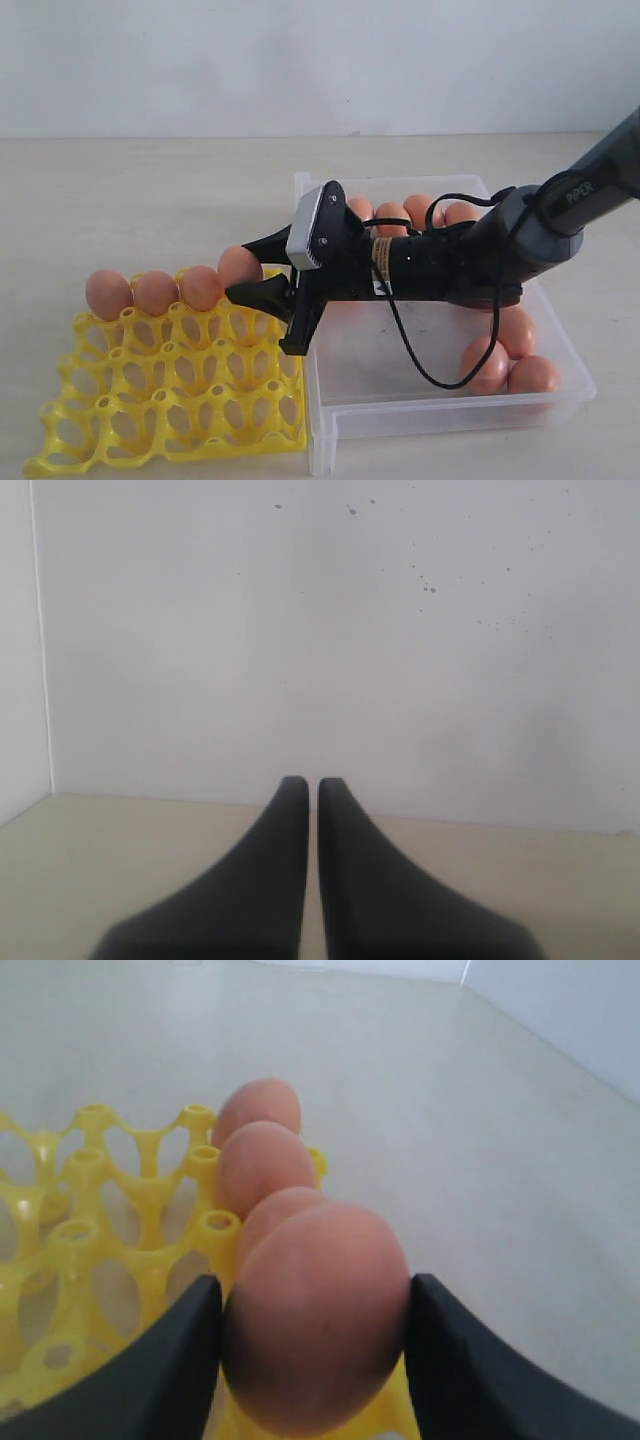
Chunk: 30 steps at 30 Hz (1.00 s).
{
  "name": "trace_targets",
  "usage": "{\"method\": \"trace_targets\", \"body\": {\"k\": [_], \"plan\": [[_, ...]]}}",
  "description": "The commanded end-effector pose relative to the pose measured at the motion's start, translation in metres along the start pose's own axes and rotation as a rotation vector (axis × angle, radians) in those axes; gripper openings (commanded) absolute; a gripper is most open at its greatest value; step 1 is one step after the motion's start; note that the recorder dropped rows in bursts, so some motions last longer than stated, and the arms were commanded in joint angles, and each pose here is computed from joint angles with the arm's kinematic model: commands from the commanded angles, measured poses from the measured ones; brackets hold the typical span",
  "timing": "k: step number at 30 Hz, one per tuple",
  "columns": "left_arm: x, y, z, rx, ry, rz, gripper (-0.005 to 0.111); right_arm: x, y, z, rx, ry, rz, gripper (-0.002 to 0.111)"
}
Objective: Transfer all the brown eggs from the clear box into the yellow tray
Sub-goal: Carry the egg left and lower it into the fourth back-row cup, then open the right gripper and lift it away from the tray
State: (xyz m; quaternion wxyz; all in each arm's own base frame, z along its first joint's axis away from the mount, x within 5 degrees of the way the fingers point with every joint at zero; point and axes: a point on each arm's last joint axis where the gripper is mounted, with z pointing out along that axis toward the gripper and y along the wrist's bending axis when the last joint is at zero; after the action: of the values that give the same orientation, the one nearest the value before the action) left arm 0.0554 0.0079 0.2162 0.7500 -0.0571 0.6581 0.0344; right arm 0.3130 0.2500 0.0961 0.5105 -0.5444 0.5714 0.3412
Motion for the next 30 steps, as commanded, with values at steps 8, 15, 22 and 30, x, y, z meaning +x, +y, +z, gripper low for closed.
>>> {"method": "trace_targets", "body": {"k": [8, 15, 22, 30], "plan": [[-0.001, 0.000, 0.000, 0.001, -0.009, -0.002, 0.004, 0.009, -0.006, 0.002, 0.037, 0.098, 0.069, 0.000], [-0.001, 0.000, 0.000, 0.001, -0.009, -0.002, 0.004, 0.011, -0.004, 0.002, 0.015, 0.115, 0.120, 0.024], [-0.001, 0.000, 0.000, 0.001, -0.009, -0.002, 0.004, 0.012, 0.000, 0.002, -0.027, 0.130, 0.089, 0.055], [-0.001, 0.000, 0.000, 0.001, -0.009, -0.002, 0.004, -0.003, -0.003, -0.001, -0.025, 0.093, 0.033, 0.055]]}}
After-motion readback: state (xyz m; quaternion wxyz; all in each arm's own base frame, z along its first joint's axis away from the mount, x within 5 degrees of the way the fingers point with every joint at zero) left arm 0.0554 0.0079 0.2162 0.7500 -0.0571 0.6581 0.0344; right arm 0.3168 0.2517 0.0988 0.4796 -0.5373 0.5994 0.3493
